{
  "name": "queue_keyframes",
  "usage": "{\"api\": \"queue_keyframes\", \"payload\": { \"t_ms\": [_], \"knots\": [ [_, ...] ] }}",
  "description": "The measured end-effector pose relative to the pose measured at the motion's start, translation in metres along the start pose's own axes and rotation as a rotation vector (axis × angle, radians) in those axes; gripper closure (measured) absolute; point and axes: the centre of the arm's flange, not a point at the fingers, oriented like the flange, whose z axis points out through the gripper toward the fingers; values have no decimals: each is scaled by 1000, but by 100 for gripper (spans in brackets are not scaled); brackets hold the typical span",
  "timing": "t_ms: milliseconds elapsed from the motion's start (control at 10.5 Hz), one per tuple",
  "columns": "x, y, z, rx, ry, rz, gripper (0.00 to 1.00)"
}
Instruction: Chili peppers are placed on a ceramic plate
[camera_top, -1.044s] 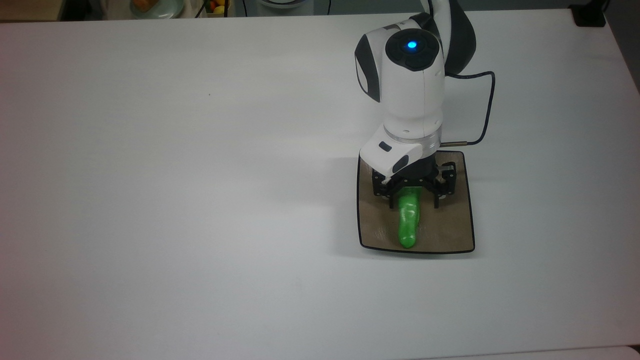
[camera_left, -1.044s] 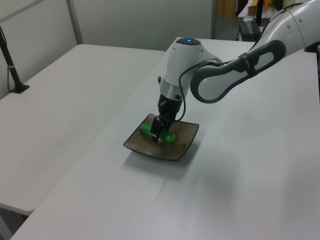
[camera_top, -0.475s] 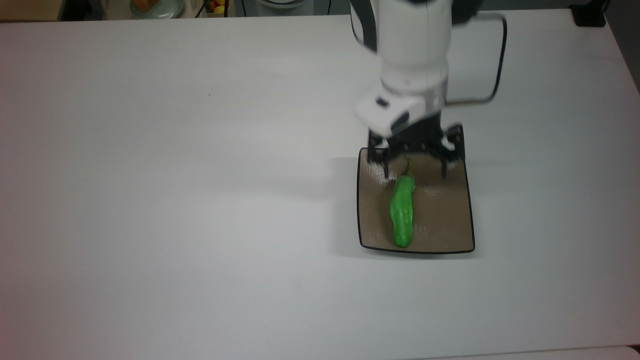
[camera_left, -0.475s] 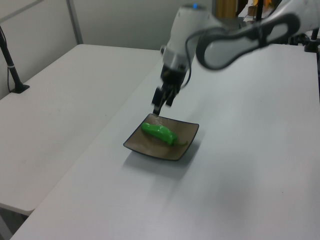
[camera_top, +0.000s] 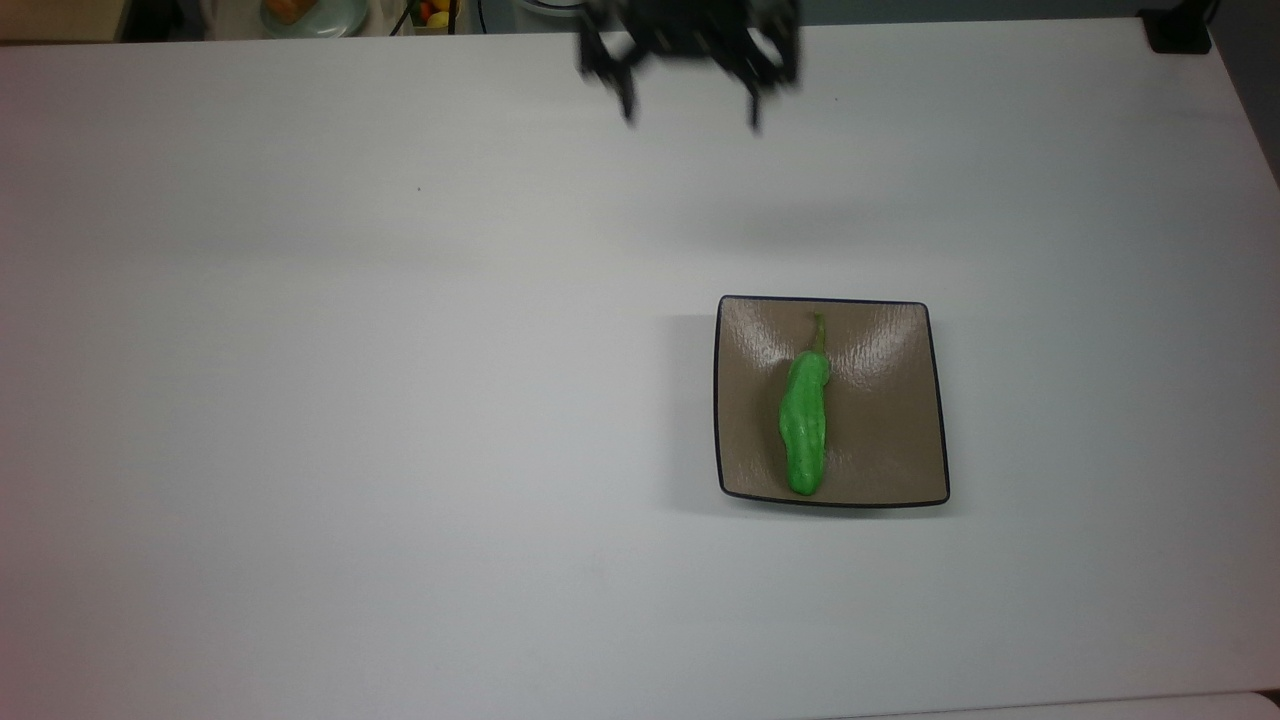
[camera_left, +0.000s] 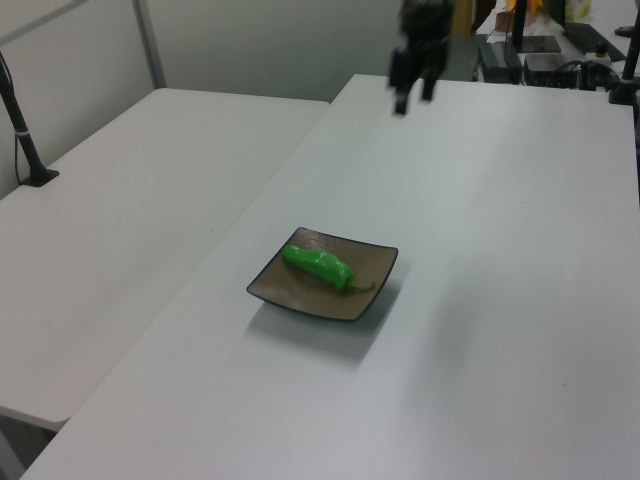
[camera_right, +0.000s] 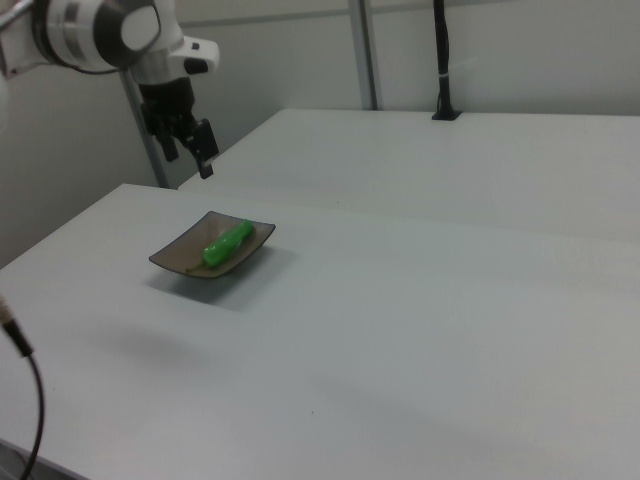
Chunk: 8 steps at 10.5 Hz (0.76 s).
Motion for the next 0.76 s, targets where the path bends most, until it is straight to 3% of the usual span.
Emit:
{"api": "queue_keyframes", "payload": {
  "t_ms": [190, 380, 759],
  "knots": [
    [-29, 33, -30, -18, -43, -26, 0],
    [-45, 57, -33, -26, -81, -114, 0],
    [-39, 74, -16, -37, -34, -255, 0]
  ]
}}
